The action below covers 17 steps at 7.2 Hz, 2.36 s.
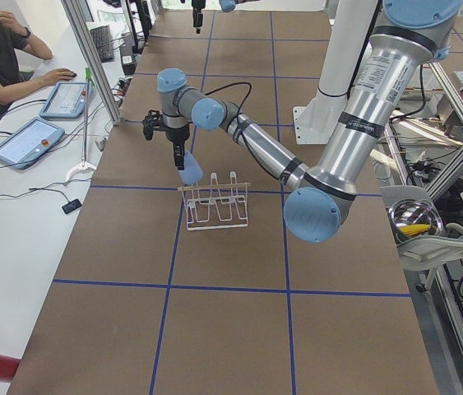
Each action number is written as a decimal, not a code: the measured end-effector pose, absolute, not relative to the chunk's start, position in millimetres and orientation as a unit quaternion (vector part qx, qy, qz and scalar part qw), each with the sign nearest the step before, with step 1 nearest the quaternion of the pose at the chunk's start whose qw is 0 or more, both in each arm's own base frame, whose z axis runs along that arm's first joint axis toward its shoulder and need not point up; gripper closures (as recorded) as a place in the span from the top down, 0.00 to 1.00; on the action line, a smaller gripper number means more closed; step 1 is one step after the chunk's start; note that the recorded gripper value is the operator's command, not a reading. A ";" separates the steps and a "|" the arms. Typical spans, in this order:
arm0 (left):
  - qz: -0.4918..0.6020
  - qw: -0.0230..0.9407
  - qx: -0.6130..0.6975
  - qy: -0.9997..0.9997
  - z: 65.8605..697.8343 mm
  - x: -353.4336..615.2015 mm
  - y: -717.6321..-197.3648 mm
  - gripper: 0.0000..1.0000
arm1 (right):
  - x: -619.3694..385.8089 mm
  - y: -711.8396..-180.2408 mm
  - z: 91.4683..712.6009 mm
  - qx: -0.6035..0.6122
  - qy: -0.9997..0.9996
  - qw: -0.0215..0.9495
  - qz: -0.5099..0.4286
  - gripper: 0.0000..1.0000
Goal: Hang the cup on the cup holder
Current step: 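Lower the cup onto the rack's top hook with the left gripper, then open the left gripper and raise it away from the hung cup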
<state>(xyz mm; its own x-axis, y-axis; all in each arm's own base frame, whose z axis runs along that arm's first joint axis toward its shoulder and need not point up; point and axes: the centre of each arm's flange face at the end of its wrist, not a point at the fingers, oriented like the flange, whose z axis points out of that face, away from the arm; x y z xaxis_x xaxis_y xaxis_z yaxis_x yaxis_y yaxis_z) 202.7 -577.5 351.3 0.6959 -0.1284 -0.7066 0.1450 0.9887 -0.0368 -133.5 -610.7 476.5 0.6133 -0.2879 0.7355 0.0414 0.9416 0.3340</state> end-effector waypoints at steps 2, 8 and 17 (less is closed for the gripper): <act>-0.081 0.918 0.011 0.387 372.8 204.4 -576.6 0.08 | -133.0 -609.5 475.9 0.144 -0.430 0.886 -0.093 1.00; -0.075 0.905 0.006 0.418 375.7 207.9 -570.6 0.98 | -131.9 -607.4 474.2 0.146 -0.431 0.886 -0.093 1.00; 0.080 0.922 0.099 0.365 478.8 60.4 -527.9 0.98 | -63.7 -567.6 448.8 0.077 -0.395 0.914 -0.049 1.00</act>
<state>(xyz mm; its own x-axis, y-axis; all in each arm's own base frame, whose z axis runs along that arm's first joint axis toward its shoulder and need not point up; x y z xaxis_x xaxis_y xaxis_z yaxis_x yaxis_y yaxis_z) 60.4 -527.9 478.8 0.7202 0.2203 -0.6579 -0.0764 0.9676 0.2405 -63.7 -567.6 448.8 0.6832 -0.1507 0.7146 0.0285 0.9832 0.1800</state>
